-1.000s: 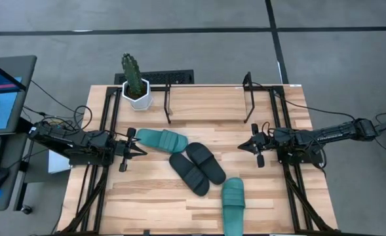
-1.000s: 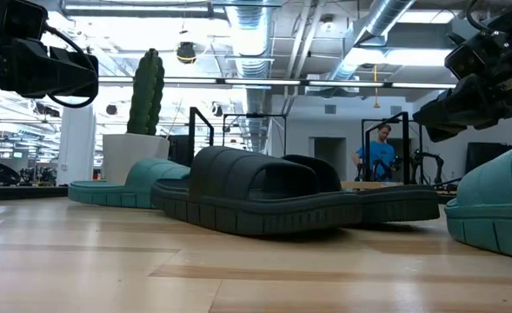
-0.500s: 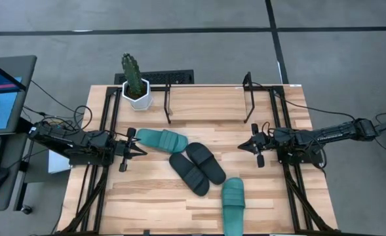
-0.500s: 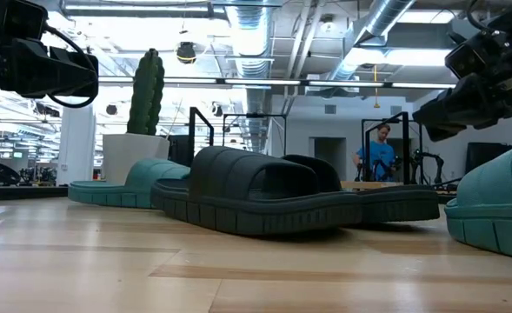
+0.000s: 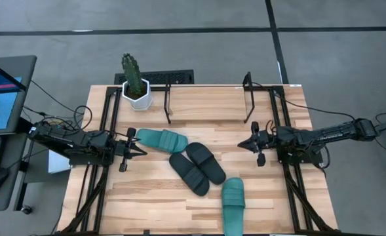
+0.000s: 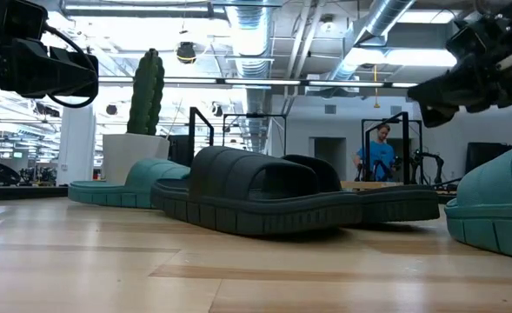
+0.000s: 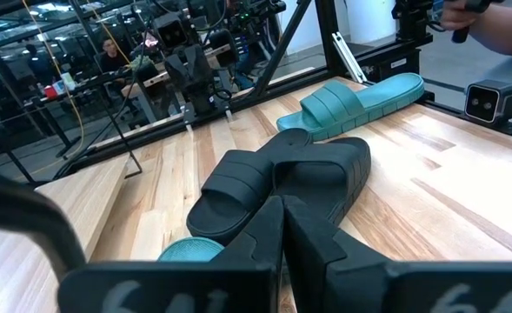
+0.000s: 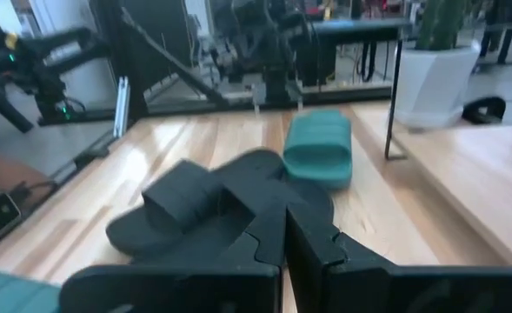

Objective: Pick and place slides into the shelf
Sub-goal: Put the right black slide on the shelf

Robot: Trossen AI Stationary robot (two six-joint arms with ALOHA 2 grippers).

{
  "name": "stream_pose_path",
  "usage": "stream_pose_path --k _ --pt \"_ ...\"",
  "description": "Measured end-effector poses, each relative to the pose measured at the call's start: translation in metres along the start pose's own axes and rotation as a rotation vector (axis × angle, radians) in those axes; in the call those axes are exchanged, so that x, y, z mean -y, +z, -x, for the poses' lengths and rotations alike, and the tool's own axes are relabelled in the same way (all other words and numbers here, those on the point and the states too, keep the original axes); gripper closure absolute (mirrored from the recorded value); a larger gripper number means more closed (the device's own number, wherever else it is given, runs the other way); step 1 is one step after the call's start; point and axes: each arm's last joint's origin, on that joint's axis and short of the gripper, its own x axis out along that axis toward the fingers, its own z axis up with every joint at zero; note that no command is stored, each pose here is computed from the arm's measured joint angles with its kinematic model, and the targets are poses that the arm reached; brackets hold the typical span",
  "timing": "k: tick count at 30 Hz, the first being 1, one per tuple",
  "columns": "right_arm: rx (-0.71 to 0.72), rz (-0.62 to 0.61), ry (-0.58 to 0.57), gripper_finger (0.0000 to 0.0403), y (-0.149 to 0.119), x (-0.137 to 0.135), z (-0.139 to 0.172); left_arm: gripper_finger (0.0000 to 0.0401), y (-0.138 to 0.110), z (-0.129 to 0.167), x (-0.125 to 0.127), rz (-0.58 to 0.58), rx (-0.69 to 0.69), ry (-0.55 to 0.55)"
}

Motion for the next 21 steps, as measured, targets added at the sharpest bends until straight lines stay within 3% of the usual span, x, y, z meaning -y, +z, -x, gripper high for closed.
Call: stream_pose_path --k 10,21 --pt "-0.017 -0.042 0.001 0.0403 -0.002 0.000 -0.001 0.0401 0.000 0.000 0.000 0.004 0.000 0.000" --pt "-0.168 -0.039 0.056 0.0403 -0.012 -0.009 -0.016 0.0401 0.000 0.000 0.000 0.000 0.000 0.000"
